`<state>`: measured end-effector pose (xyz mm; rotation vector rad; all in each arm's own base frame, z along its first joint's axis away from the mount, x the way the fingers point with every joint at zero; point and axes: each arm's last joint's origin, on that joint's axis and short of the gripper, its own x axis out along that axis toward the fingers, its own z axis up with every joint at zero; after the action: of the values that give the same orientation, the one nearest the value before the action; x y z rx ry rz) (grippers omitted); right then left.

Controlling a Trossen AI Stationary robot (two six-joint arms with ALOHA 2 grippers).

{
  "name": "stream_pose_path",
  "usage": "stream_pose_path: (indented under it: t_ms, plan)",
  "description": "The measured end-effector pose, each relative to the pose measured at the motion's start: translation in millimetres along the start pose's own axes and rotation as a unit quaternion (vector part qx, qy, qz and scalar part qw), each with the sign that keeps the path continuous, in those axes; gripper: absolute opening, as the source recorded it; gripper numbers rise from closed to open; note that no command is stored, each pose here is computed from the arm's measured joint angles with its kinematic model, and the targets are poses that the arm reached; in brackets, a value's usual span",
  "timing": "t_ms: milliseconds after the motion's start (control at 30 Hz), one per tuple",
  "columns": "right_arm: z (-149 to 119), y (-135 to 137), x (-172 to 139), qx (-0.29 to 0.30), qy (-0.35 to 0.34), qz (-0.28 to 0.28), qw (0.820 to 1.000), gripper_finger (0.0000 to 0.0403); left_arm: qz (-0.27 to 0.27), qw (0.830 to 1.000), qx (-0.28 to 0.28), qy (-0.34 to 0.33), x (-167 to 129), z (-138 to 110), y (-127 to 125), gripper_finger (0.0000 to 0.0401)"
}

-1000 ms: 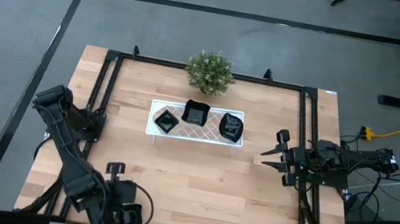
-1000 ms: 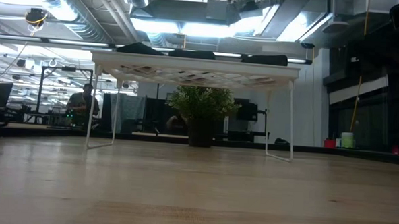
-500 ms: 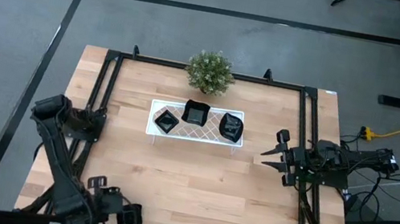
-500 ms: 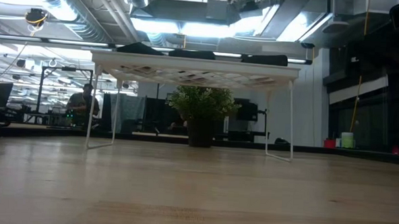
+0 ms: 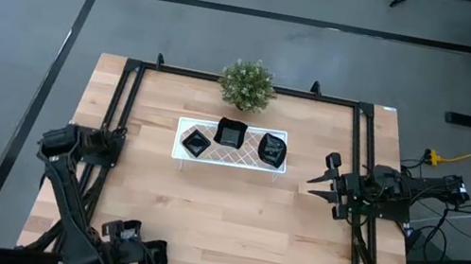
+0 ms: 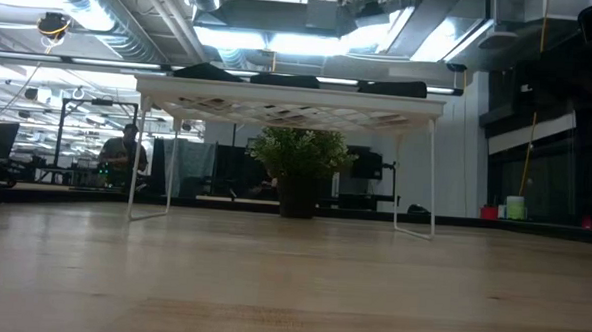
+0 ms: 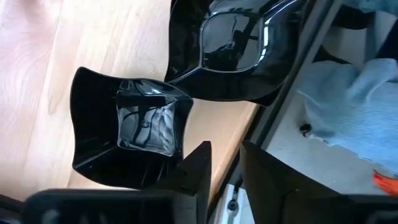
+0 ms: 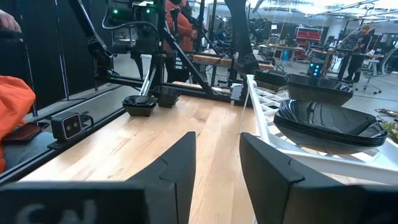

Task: Pick & Place Mini shaped plates
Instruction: Stack the black distorted square plate on top of the black distorted square plate on the shelf

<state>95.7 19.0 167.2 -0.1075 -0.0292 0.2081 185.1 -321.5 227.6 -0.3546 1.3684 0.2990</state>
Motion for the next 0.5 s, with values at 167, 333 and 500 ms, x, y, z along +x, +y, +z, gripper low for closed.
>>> stream_pose_path:
  t_ms: [167,333,500]
  plan:
    - [0.0,0.0,0.0,0.000,0.000,0.000,1.000,0.0124,0.011,1.000,0.002,0.002,7.1,-0.9,-1.6,0.0111]
    - [0.0,0.0,0.0,0.000,0.000,0.000,1.000,0.0124,0.015,1.000,0.002,0.003,7.6,-1.0,-1.2,0.0140]
    - [0.0,0.0,0.0,0.000,0.000,0.000,1.000,0.0124,0.014,1.000,0.005,0.003,7.3,-2.9,-1.4,0.0152]
